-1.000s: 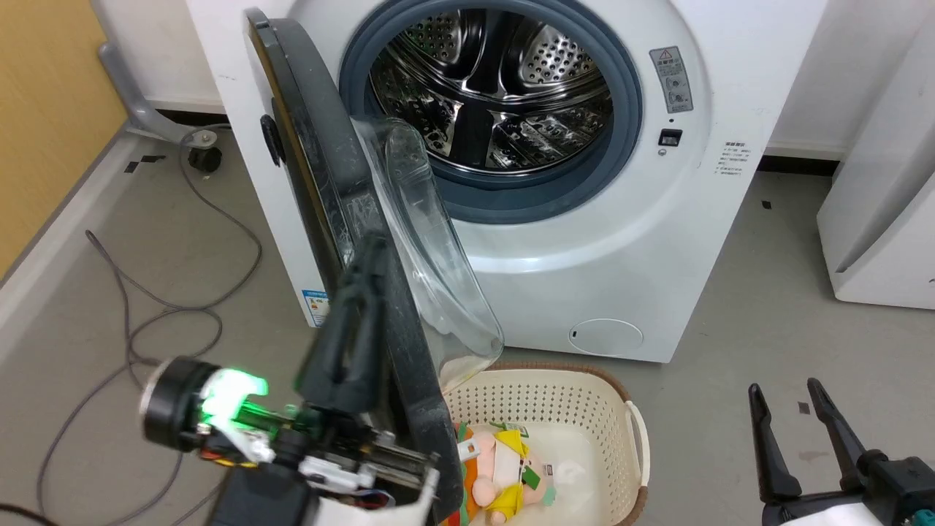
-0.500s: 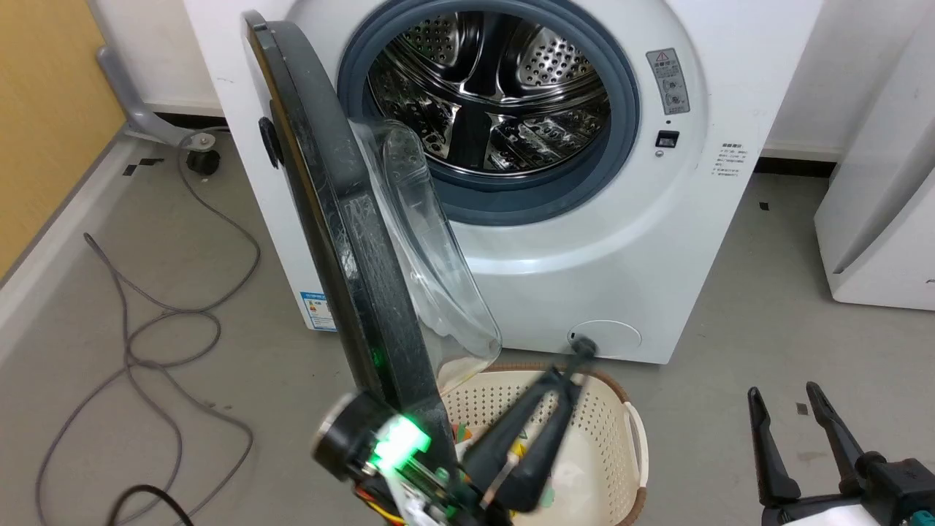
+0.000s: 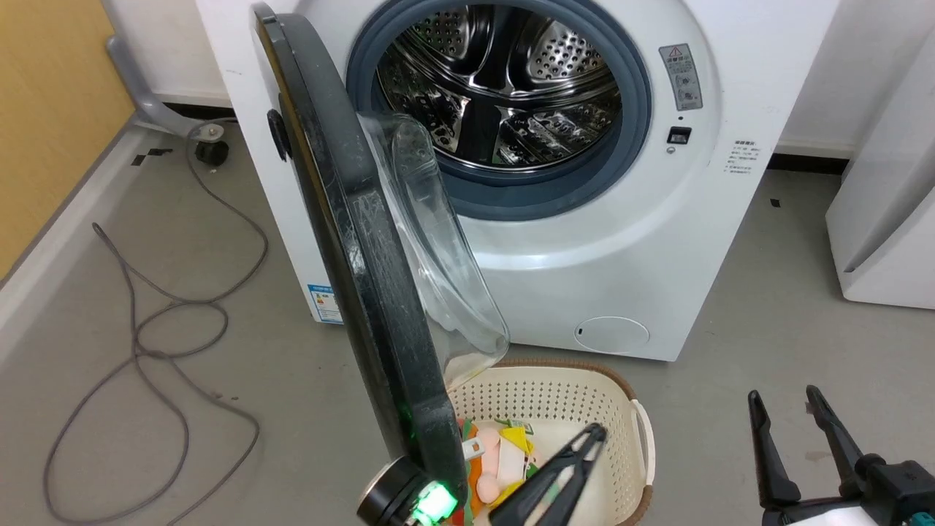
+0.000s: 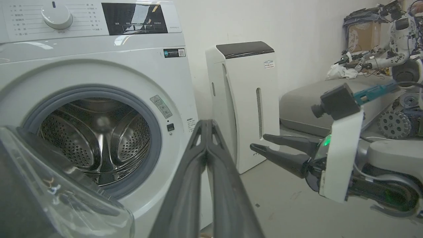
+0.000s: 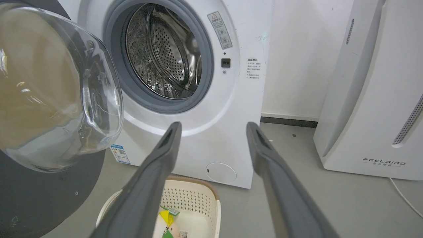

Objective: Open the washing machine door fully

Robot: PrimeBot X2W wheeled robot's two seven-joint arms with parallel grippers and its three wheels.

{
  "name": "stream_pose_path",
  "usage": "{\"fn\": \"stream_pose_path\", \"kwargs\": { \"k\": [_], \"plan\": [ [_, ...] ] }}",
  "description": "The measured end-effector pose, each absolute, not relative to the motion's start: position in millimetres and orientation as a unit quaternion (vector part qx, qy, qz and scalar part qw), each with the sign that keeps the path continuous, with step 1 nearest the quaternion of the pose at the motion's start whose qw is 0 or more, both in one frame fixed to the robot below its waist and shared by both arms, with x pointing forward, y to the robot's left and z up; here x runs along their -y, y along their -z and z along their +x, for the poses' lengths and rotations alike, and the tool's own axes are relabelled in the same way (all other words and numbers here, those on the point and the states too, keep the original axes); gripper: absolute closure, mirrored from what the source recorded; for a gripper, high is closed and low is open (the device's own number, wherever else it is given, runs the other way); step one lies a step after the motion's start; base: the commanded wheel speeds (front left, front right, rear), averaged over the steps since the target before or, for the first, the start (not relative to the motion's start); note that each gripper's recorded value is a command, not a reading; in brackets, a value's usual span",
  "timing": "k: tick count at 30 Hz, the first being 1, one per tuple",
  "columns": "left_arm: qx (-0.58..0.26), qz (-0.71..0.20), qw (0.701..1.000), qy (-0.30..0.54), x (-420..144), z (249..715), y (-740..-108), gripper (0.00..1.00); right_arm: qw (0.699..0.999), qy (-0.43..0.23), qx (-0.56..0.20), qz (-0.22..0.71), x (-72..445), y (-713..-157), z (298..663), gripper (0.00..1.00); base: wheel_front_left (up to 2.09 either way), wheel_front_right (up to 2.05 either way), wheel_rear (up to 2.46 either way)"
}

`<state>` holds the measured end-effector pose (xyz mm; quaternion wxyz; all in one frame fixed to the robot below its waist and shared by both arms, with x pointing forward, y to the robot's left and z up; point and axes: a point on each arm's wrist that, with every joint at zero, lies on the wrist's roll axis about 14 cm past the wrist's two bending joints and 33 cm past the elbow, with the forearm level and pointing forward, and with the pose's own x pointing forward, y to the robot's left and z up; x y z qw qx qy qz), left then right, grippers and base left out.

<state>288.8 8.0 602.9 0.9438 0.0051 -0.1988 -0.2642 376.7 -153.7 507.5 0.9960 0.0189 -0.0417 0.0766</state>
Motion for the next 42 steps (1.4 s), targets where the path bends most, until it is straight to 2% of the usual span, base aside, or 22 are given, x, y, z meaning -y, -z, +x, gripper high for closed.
{"fn": "stream_pose_path", "kwargs": {
  "k": [15, 30, 42],
  "plan": [
    [0.097, 0.016, 0.982, 0.160, -62.5, 315.0, -540.7, 1.00, 0.996, -0.088, 0.020, 0.021, 145.3, -492.5, 386.9, 0.00, 0.00, 0.00, 0.00],
    [0.085, 0.015, 0.994, 0.065, -109.7, 300.7, -535.8, 1.00, 0.987, -0.156, 0.011, 0.026, 96.3, -486.6, 404.1, 0.00, 0.00, 0.00, 0.00],
    [0.078, 0.048, 0.994, -0.066, -184.8, 277.3, -534.6, 1.00, 0.975, -0.220, 0.008, 0.033, 48.7, -485.5, 411.0, 0.00, 0.00, 0.00, 0.00]
  ]
}}
